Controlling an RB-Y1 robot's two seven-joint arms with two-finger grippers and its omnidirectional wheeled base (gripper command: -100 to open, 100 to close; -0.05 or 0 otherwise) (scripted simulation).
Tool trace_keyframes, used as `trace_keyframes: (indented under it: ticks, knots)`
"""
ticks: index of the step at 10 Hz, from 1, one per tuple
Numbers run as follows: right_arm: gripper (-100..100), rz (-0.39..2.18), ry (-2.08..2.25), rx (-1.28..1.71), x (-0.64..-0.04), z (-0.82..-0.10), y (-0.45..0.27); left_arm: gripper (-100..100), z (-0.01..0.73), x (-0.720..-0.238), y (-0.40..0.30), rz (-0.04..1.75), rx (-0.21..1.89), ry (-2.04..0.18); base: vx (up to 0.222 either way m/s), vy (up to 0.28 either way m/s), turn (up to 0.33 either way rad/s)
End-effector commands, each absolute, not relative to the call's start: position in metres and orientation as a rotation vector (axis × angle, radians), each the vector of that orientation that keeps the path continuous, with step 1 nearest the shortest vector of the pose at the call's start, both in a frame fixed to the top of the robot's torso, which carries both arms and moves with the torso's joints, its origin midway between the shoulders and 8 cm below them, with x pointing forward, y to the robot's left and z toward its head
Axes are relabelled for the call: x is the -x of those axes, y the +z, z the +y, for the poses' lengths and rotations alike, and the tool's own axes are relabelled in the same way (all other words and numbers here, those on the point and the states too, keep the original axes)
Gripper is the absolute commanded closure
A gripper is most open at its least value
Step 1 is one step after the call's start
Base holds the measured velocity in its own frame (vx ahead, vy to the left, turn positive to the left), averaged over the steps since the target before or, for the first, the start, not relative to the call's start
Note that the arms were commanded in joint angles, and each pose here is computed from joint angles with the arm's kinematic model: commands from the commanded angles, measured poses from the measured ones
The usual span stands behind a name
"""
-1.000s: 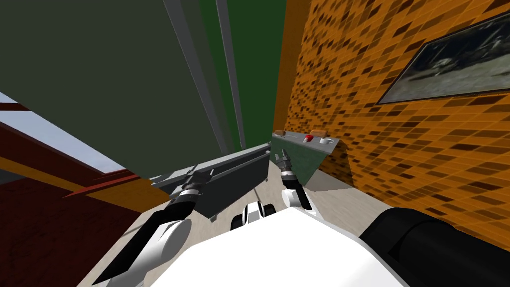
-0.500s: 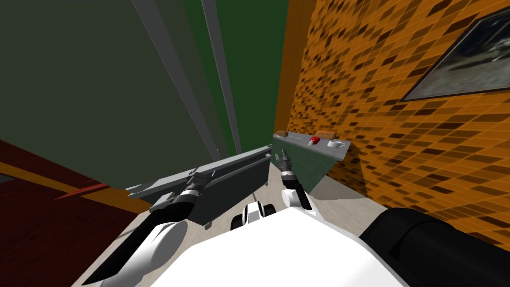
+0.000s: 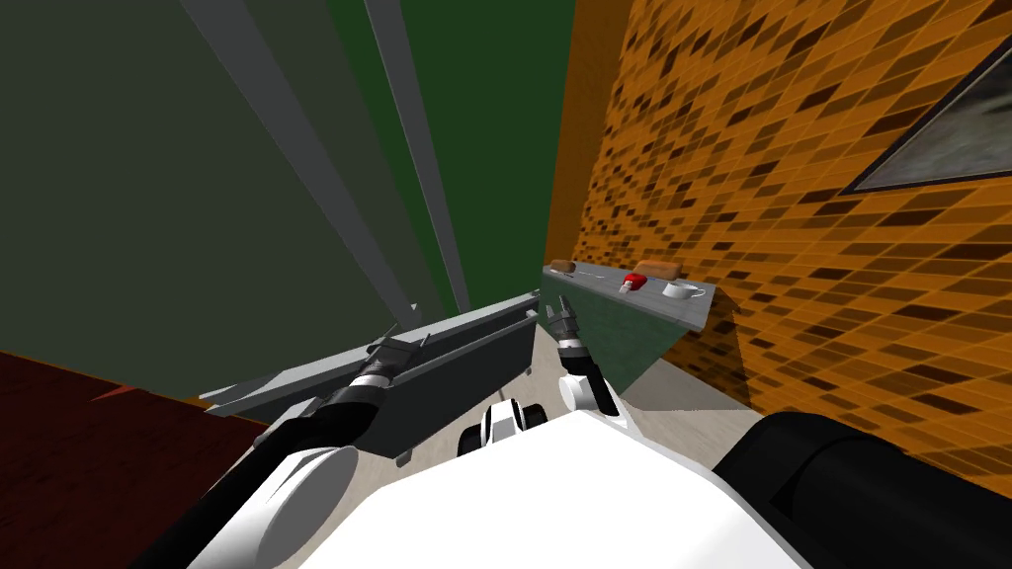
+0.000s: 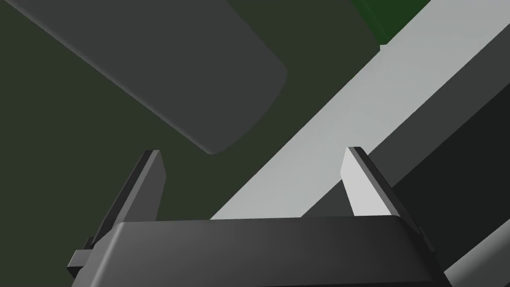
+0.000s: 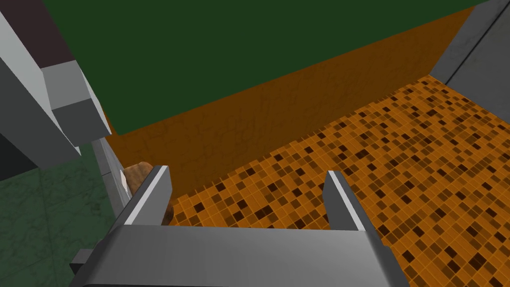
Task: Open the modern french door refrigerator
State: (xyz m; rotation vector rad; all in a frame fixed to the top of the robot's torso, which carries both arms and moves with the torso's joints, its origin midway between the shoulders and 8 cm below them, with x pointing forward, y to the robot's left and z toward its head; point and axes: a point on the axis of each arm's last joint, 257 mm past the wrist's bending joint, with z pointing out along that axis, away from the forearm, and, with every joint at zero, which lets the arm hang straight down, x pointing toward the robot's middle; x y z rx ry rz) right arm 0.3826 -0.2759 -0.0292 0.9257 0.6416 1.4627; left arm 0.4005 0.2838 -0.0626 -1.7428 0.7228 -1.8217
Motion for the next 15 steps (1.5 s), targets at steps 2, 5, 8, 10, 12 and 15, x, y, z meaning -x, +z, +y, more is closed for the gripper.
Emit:
trace_keyframes:
  ticks: [2, 5, 8, 10, 12, 15]
  knots:
    - [0, 0.642, 1.463, -0.926, -0.383, -0.276, -0.029, -100, 0.27, -0.39, -0.029, 0.736, 1.678, -1.877, 0.025, -0.024, 0.011]
    - [0, 0.641, 1.463, -0.925, -0.383, -0.276, -0.029, -100, 0.292, -0.412, -0.038, 0.736, 1.662, -1.831, -0.076, -0.004, -0.147]
    - [0, 0.641, 1.463, -0.925, -0.383, -0.276, -0.029, -100, 0.316, -0.433, -0.043, 0.726, 1.648, -1.791, -0.122, -0.028, -0.141]
    - [0, 0.642, 1.463, -0.926, -0.383, -0.276, -0.029, -100, 0.34, -0.443, -0.038, 0.714, 1.616, -1.75, -0.084, -0.002, -0.124]
    - [0, 0.642, 1.463, -0.926, -0.383, -0.276, -0.029, -100, 0.346, -0.455, -0.054, 0.706, 1.659, -1.739, -0.086, -0.008, -0.065]
    - [0, 0.642, 1.463, -0.926, -0.383, -0.276, -0.029, -100, 0.375, -0.474, -0.053, 0.677, 1.649, -1.704, -0.101, -0.031, -0.135]
